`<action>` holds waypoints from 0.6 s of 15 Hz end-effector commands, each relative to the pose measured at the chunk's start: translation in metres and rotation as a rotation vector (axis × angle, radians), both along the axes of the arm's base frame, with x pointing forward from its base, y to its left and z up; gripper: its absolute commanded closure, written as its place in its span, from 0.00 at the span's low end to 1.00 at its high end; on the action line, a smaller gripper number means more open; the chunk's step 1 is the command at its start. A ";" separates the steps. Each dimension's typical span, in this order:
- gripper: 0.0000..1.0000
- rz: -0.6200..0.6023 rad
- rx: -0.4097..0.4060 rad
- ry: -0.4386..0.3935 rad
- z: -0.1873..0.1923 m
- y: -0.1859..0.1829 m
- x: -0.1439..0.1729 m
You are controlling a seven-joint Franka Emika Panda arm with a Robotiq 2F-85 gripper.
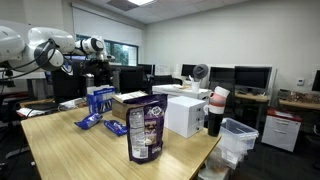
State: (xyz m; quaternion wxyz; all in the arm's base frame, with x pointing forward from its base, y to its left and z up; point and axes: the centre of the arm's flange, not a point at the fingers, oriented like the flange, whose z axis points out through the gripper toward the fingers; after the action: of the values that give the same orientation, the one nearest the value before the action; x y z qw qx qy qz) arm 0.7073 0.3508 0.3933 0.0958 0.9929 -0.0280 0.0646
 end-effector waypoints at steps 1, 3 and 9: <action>0.00 -0.001 -0.002 0.001 0.002 0.000 -0.001; 0.00 -0.003 -0.003 0.002 0.005 -0.001 -0.001; 0.00 -0.003 -0.005 0.004 0.004 -0.001 -0.002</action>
State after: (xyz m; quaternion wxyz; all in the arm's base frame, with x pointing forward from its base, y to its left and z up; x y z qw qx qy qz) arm 0.7058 0.3497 0.3977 0.0987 0.9927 -0.0293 0.0625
